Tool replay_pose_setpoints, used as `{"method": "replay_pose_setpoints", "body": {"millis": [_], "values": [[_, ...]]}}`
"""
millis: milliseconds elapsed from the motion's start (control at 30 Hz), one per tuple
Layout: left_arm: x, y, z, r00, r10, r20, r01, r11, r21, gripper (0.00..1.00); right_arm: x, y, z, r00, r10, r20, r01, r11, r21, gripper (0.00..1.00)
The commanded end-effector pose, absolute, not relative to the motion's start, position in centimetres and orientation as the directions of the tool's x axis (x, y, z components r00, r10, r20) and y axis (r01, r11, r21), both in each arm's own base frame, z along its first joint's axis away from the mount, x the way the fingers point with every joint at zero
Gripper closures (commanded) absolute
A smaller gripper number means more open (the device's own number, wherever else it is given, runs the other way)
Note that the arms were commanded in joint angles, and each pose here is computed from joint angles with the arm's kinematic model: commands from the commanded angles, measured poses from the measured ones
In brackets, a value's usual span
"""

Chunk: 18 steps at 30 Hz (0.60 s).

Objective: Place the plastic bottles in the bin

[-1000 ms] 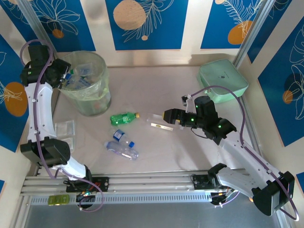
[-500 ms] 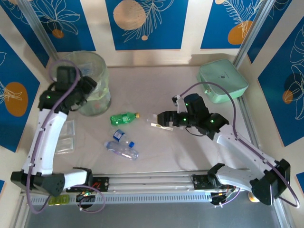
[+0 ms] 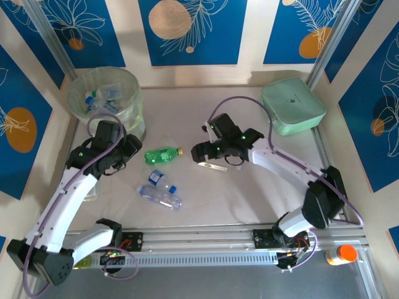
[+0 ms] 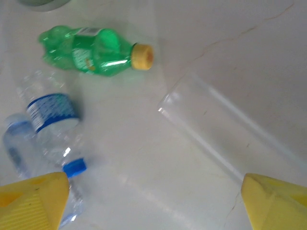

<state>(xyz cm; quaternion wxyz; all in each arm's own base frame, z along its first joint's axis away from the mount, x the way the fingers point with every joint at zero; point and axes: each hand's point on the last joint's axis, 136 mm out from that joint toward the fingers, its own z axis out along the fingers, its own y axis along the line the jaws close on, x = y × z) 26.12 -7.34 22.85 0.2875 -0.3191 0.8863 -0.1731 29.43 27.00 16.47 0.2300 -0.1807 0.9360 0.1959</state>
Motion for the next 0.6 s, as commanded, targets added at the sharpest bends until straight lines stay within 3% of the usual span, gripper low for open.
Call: {"method": "replay_pose_setpoints", "body": {"millis": [0,267,567], "values": [[25.9,-7.6,22.7,-0.647,-0.635,-0.421,-0.423,0.759,-0.495,0.32,31.6,25.6,14.2,-0.853,-0.268,-0.448,-0.396,0.891,0.221,0.04],[25.5,-9.0,24.1,-0.684,-0.575,-0.448,-0.294,0.78,-0.553,0.32,35.4,23.3,9.9,-0.912,-0.214,-0.35,-0.3,0.929,0.214,0.01],[25.4,-9.1,24.5,-0.692,-0.539,-0.481,-0.249,0.803,-0.541,0.31,33.4,22.8,7.3,-0.949,-0.197,-0.246,-0.267,0.916,0.298,0.01]]}}
